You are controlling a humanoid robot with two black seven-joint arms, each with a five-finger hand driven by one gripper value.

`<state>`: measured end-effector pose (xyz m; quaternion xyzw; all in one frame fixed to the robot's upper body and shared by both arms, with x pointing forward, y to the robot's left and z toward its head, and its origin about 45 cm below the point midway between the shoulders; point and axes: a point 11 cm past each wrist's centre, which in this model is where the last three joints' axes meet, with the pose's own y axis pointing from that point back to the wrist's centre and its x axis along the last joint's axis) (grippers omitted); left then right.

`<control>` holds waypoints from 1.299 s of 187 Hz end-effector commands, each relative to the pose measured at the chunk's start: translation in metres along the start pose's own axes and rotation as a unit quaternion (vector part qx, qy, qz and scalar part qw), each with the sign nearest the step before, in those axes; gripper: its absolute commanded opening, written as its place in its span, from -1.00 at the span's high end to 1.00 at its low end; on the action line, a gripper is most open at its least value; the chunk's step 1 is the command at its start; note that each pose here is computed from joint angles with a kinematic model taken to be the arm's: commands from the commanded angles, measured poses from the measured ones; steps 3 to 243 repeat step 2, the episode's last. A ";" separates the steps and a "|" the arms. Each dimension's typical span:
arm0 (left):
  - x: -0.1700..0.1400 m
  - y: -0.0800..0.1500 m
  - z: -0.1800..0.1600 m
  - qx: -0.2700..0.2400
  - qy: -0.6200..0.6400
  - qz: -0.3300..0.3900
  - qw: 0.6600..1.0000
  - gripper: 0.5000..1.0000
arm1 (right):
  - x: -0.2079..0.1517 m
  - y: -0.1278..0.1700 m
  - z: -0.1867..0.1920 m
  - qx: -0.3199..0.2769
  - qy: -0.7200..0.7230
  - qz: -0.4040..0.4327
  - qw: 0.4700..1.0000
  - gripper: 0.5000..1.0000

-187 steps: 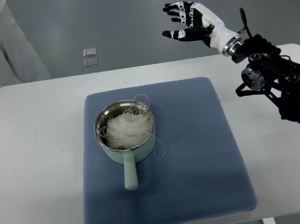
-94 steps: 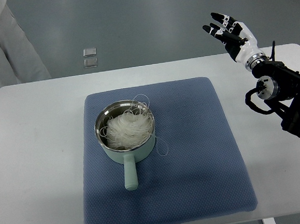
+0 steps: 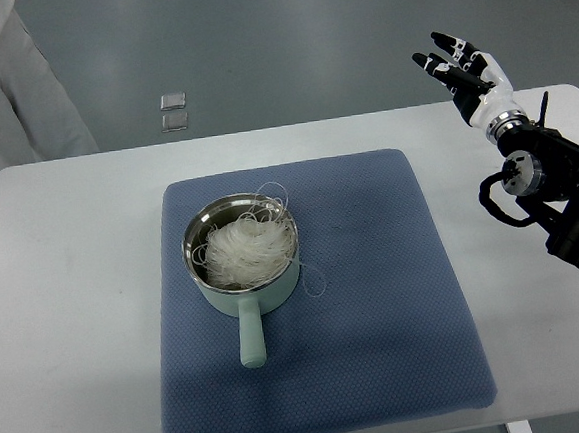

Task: Put vermicelli into pot with right hand

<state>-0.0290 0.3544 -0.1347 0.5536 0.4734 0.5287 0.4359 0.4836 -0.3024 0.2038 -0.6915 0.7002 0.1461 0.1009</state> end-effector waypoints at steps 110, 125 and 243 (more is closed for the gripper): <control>0.000 0.000 0.000 0.000 0.000 0.000 1.000 -1.00 | 0.001 0.001 0.003 -0.002 0.000 0.002 1.000 -0.65; 0.000 0.000 0.000 0.000 0.000 0.000 1.000 -1.00 | 0.001 0.001 0.003 -0.002 0.000 0.002 1.000 -0.65; 0.000 0.000 0.000 0.000 0.000 0.000 1.000 -1.00 | 0.001 0.001 0.003 -0.002 0.000 0.002 1.000 -0.65</control>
